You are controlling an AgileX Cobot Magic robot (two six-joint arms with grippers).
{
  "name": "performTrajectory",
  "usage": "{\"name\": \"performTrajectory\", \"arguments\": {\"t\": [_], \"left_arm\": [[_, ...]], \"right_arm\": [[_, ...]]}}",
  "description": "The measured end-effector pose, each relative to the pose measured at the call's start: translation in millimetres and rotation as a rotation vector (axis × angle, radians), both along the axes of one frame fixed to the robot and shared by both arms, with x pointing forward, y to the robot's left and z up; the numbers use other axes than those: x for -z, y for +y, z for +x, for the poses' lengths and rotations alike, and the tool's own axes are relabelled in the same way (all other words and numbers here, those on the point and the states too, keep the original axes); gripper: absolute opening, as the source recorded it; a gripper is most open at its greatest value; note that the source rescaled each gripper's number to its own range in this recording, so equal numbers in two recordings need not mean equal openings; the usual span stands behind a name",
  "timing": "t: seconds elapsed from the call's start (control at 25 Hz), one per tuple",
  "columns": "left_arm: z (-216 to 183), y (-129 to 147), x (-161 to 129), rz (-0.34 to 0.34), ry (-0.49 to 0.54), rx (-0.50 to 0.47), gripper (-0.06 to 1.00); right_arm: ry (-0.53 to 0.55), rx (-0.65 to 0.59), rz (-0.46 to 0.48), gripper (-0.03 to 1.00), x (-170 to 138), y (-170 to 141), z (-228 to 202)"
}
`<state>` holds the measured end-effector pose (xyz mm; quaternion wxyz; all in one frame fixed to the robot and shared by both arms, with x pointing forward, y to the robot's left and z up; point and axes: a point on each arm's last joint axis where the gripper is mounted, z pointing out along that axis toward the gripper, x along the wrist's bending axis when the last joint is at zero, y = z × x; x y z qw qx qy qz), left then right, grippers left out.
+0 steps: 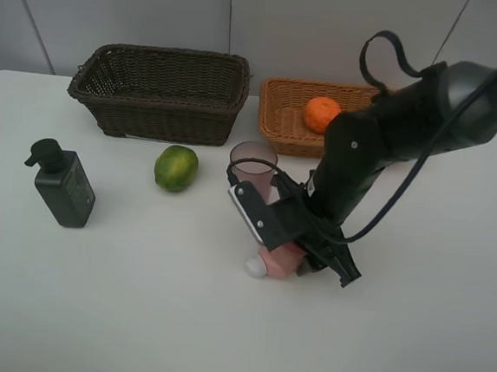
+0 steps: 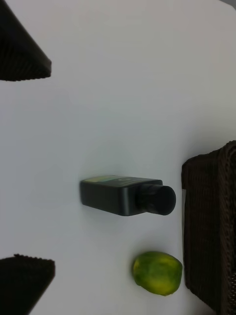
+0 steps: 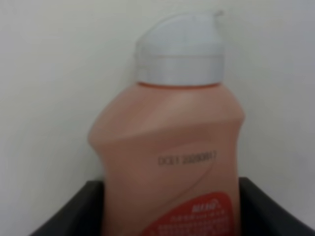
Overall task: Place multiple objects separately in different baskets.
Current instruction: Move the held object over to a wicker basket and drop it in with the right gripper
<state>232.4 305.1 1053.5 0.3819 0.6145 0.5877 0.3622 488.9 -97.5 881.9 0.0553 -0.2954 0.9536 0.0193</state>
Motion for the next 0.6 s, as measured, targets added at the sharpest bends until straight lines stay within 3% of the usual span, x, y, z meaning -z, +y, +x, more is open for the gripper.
{"name": "performTrajectory", "arguments": {"t": [0.12, 0.32, 0.6], "left_arm": [[0, 0, 0, 0.0, 0.0, 0.0, 0.92], [0, 0, 0, 0.0, 0.0, 0.0, 0.92], [0, 0, 0, 0.0, 0.0, 0.0, 0.92]], "right_arm": [[-0.012, 0.1, 0.026, 0.02, -17, -1, -2], [-0.023, 0.372, 0.125, 0.02, -49, -2, -5], [0.065, 0.74, 0.199, 0.02, -99, 10, 2]]}}
